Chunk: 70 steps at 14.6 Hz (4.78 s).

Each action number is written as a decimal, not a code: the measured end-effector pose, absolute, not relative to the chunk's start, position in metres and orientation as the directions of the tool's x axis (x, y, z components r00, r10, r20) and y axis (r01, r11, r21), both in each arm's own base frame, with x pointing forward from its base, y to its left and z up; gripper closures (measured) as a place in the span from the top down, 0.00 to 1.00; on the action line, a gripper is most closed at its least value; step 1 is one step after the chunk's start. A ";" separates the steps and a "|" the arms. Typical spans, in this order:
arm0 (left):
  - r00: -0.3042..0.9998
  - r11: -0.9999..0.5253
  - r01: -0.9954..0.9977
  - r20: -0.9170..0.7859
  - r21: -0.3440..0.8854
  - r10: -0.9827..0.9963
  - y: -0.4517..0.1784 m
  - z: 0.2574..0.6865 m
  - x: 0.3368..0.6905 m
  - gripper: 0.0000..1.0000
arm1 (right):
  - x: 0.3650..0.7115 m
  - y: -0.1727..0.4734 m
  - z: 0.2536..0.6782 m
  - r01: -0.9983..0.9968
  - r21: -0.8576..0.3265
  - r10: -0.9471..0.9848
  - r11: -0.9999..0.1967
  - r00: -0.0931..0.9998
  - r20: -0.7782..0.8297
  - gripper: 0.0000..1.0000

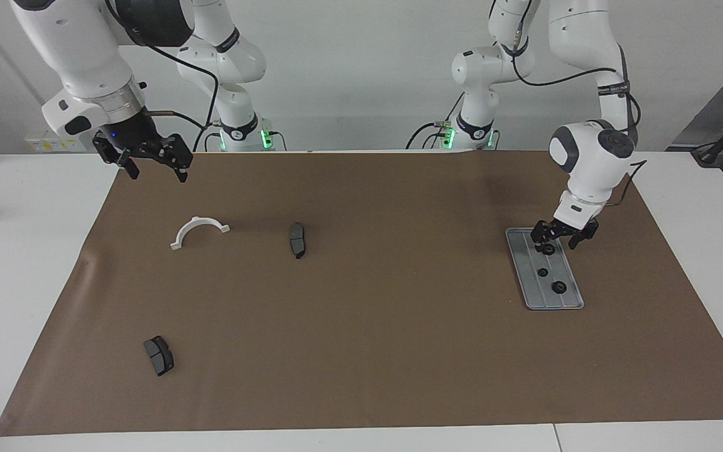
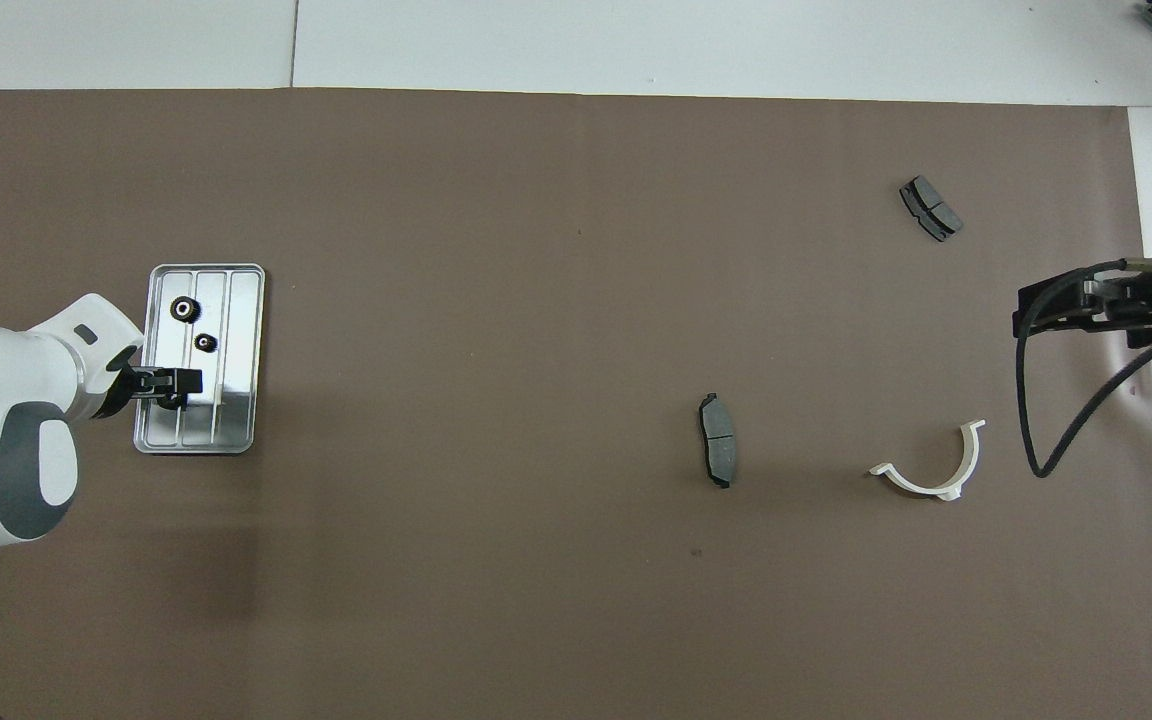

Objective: Place bearing gear from tray to pile
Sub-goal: 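Grasp a black bearing in the tray with the left gripper, then carry the bearing to the center with the left gripper while the right gripper approaches, then take the bearing with the right gripper while the left gripper returns to the tray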

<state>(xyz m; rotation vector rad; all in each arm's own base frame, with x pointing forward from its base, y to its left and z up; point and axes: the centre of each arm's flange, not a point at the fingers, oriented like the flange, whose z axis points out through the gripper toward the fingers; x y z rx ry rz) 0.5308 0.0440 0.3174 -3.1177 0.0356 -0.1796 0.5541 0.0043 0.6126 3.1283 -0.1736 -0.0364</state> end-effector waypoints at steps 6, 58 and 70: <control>0.995 -1.000 -0.025 0.100 -0.018 -0.026 0.043 0.307 0.527 0.71 | 0.554 0.004 0.613 -0.111 0.010 -0.111 -0.994 0.994 -0.023 1.00; 0.918 -0.979 -0.099 0.396 0.178 -0.021 -0.406 0.361 0.635 1.00 | 0.640 0.116 0.475 -0.039 -0.105 -0.053 -0.994 0.990 0.127 1.00; 0.960 -0.996 -0.083 0.267 -0.033 -0.089 -0.149 0.446 0.613 1.00 | 0.673 0.349 0.348 0.087 -0.158 0.029 -0.984 0.940 0.341 1.00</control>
